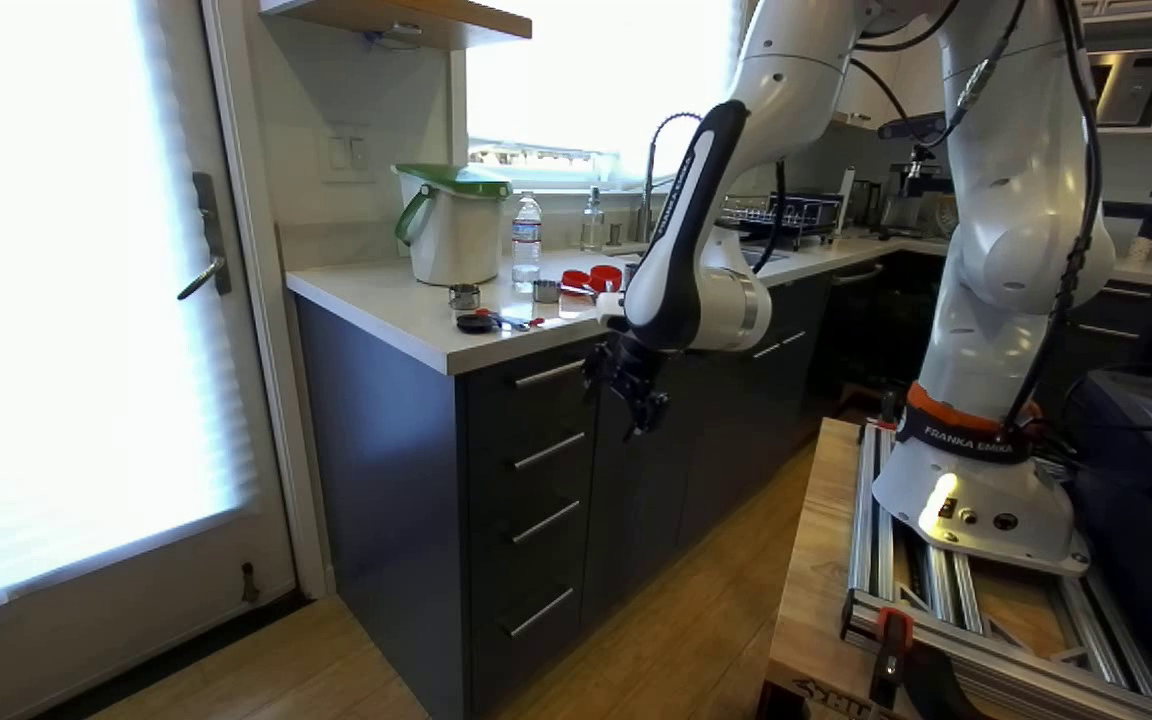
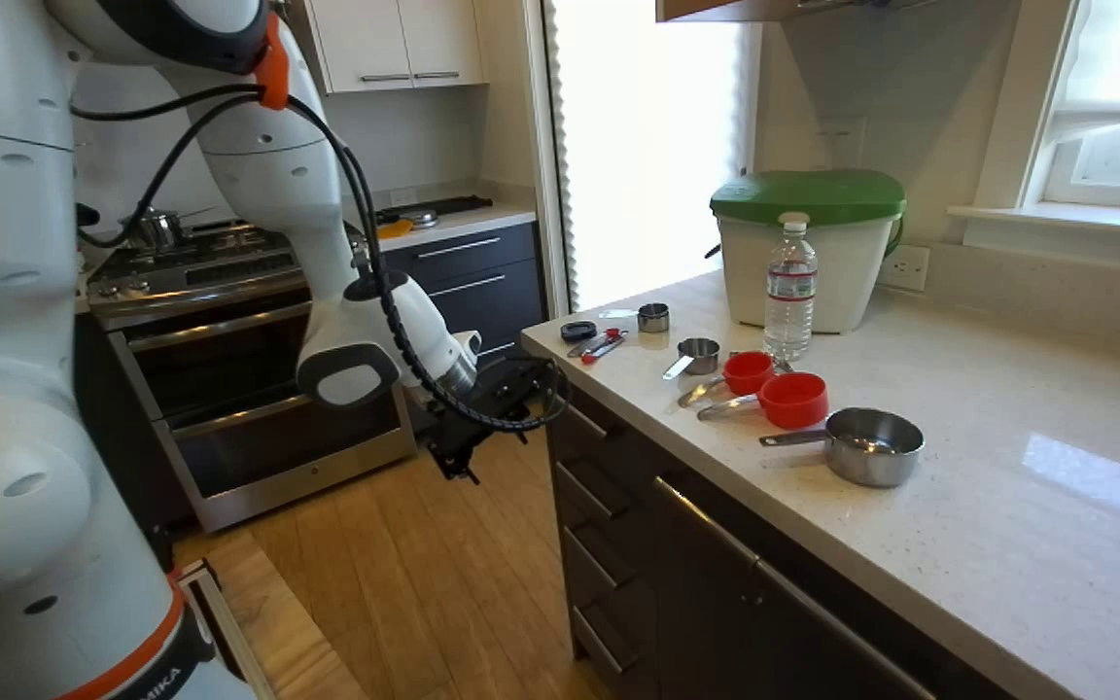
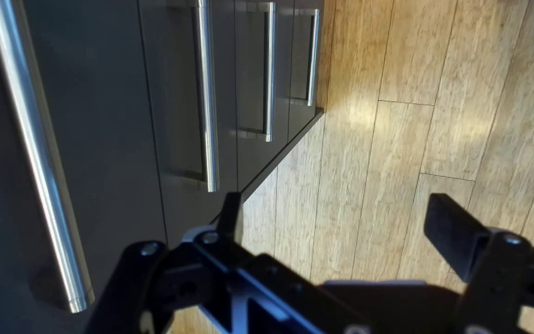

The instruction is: Open the second far left drawer from the top fully

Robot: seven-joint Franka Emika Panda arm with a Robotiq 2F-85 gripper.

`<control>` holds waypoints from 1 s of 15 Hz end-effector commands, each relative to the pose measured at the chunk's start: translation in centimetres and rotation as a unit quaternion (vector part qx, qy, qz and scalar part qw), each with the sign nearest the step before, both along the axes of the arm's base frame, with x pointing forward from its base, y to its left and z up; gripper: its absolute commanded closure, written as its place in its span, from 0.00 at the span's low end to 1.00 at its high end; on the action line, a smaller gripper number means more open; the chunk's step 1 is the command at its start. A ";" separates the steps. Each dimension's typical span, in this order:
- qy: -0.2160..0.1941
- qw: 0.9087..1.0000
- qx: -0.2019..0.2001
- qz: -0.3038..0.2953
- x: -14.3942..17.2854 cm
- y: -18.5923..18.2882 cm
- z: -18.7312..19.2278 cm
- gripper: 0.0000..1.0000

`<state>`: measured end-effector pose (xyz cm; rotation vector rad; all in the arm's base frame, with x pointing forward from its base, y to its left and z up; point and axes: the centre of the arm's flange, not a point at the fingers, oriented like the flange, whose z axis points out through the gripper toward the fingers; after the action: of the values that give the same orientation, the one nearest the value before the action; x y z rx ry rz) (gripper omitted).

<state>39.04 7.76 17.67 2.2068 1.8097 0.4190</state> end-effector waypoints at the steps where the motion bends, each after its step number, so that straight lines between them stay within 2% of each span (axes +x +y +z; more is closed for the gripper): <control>1: -0.018 1.000 0.006 -0.001 -0.3 -1.8 -6.0 0.00; 6: -0.047 0.999 0.007 -0.003 -0.1 -3.8 -9.1 0.00; 8: -0.042 0.999 0.009 0.005 -0.6 -4.5 -10.2 0.00; 9: -0.040 0.999 0.002 0.004 -0.5 -3.5 -7.6 0.00; 11: -0.035 0.999 0.006 0.002 -0.8 -4.1 -8.9 0.00; 15: -0.036 0.999 0.008 0.002 -0.6 -4.0 -9.3 0.00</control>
<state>38.44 3.75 8.40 2.1688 1.7804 0.5094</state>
